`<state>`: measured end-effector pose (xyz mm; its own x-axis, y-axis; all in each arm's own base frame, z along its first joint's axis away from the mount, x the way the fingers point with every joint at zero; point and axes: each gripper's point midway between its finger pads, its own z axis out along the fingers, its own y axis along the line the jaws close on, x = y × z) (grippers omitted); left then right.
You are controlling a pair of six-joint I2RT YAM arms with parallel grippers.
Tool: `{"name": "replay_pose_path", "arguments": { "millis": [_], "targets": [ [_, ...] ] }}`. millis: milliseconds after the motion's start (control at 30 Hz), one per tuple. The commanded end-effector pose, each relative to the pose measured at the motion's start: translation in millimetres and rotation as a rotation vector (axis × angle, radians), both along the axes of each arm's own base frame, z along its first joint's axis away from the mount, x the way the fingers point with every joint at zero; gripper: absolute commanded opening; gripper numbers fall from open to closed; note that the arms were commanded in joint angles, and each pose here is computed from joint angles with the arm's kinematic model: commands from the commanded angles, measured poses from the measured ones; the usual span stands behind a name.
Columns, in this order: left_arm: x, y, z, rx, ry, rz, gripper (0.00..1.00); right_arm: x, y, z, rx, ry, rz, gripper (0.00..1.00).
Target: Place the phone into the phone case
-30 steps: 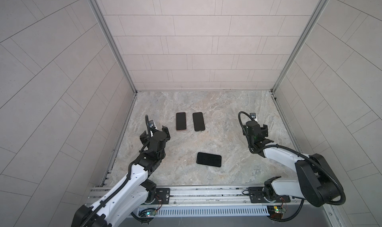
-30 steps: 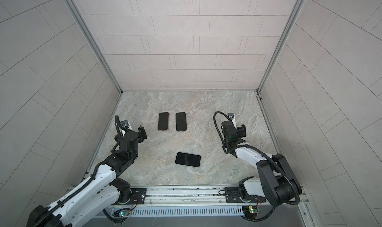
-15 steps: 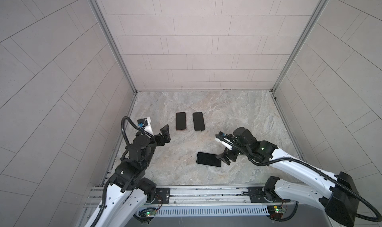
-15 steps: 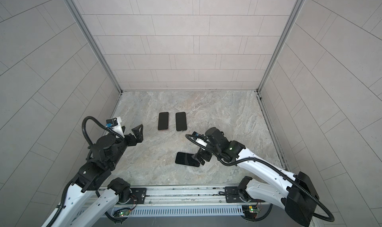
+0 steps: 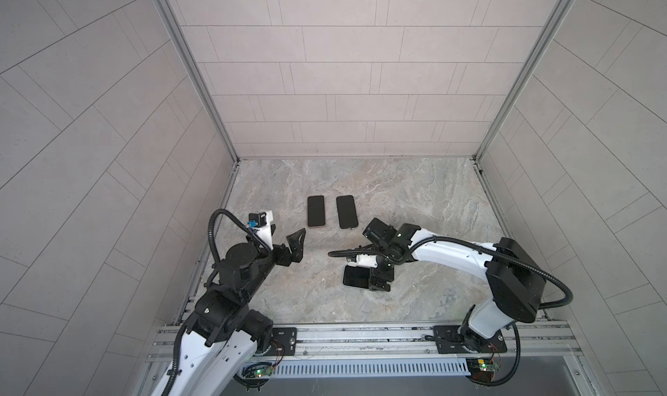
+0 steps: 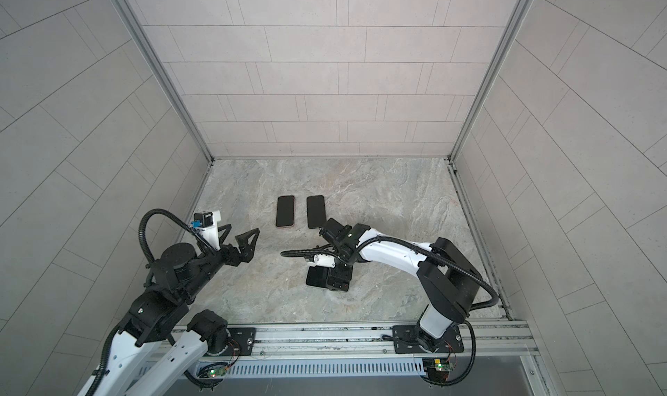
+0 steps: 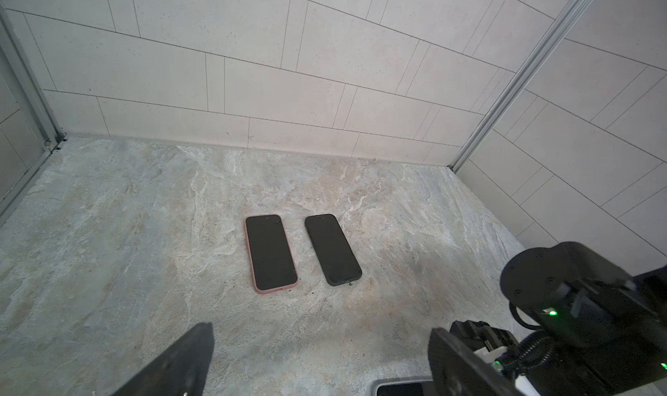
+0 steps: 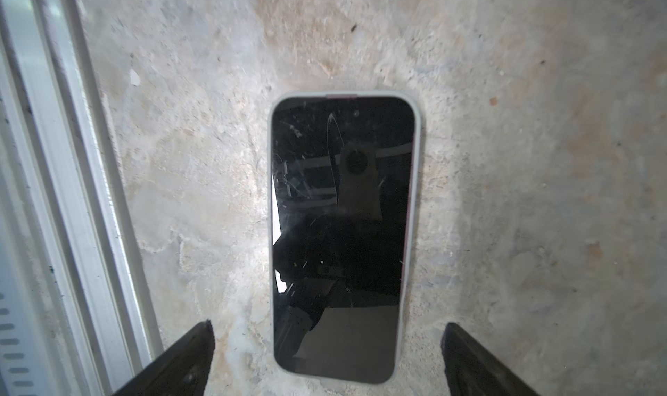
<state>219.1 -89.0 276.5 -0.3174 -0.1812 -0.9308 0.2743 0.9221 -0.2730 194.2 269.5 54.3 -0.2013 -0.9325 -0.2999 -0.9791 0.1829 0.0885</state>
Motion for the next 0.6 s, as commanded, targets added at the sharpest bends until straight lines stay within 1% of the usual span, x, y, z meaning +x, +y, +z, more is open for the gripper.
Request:
{"name": "replay_pose_path", "arguments": {
  "millis": [0, 233, 400, 567],
  "targets": [
    [-2.3, -1.8, 6.2, -0.002, -0.043, -0.020, 1.00, 2.9, -2.4, -10.6, -0.058, -0.006, 0.033, 1.00],
    [-3.1, -3.2, 7.0, -0.005, -0.044, -0.029, 1.00, 7.9, 1.1, -30.4, -0.132, 0.014, 0.053, 1.00],
    [-4.4, -3.7, 8.7, -0.010, -0.050, -0.035, 1.00, 14.3, 1.7, -40.6, -0.191, 0.026, 0.039, 1.00],
    [-5.6, -2.5, 10.6, -0.013, -0.060, -0.032, 1.00, 2.7, 6.2, -44.3, -0.212, 0.037, 0.081, 1.00]
  ]
}}
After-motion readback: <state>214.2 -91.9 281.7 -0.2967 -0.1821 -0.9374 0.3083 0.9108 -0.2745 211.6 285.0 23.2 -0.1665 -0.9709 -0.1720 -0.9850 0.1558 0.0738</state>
